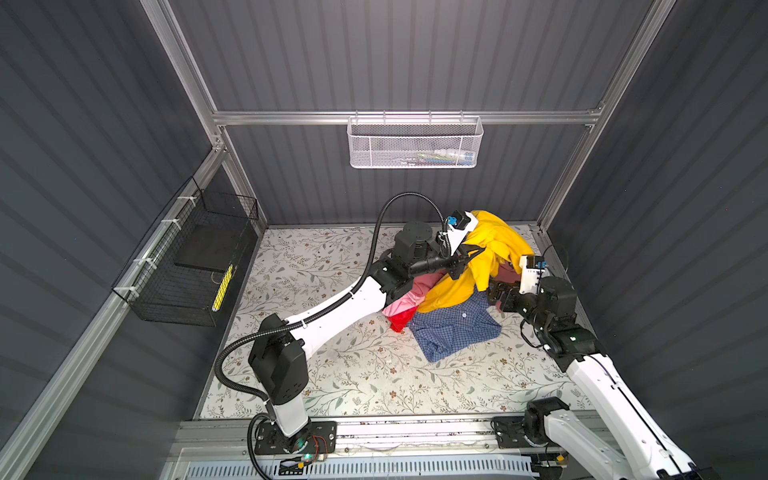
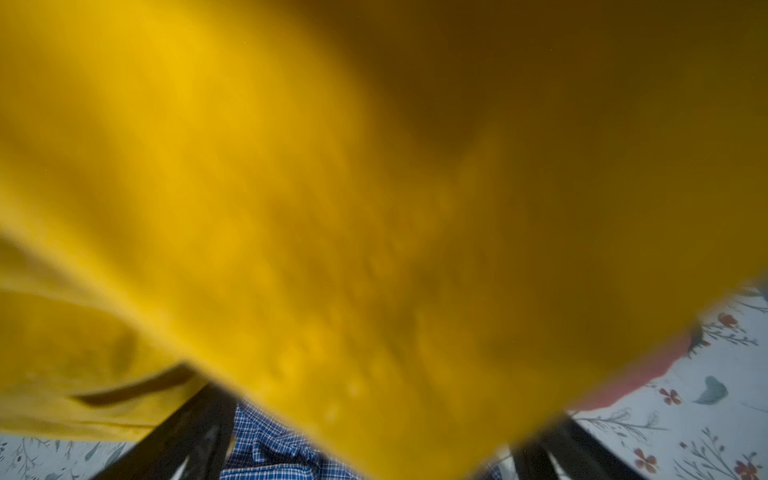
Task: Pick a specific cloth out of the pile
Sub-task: 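Grasp the yellow cloth with the left gripper and lift it up, then carry the yellow cloth away from the pile while the right gripper draws back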
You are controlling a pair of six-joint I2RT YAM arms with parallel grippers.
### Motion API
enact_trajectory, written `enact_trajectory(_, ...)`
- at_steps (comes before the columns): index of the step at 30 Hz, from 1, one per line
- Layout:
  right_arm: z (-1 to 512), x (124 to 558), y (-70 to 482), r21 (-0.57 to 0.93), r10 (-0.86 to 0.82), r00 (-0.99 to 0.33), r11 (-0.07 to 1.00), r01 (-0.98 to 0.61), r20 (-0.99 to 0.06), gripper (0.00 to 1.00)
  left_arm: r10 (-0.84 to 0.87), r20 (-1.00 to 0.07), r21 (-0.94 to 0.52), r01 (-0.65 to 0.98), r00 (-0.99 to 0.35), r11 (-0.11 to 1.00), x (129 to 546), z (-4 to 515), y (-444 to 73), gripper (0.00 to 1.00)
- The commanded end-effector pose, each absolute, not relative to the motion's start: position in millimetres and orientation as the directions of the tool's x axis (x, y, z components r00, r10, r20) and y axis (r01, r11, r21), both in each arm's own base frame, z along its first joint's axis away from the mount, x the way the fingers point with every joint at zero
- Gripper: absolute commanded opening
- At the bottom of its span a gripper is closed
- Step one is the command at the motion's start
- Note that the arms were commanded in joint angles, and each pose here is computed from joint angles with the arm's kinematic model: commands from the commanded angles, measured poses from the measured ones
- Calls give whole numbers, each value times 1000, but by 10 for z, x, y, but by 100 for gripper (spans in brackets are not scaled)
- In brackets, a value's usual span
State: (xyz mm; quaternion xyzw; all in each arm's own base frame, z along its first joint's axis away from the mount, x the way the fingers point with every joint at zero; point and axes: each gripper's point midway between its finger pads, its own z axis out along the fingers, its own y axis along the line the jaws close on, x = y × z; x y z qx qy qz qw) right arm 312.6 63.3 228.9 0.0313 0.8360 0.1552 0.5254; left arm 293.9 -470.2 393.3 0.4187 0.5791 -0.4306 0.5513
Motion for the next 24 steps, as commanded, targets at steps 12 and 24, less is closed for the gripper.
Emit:
enact_trajectory(12, 2129, 3087, 561, 327, 255, -453, 941, -87, -854, 99, -106, -991, 60, 987, 77, 150, 2528, 4487, -5119, 0)
enact_trajectory(24, 2164, 3024, 607, 325, 240, -434, 936, -132, -868, 99, 20, -971, 218, 855, 237, 471, 2851, 4797, -4607, 0)
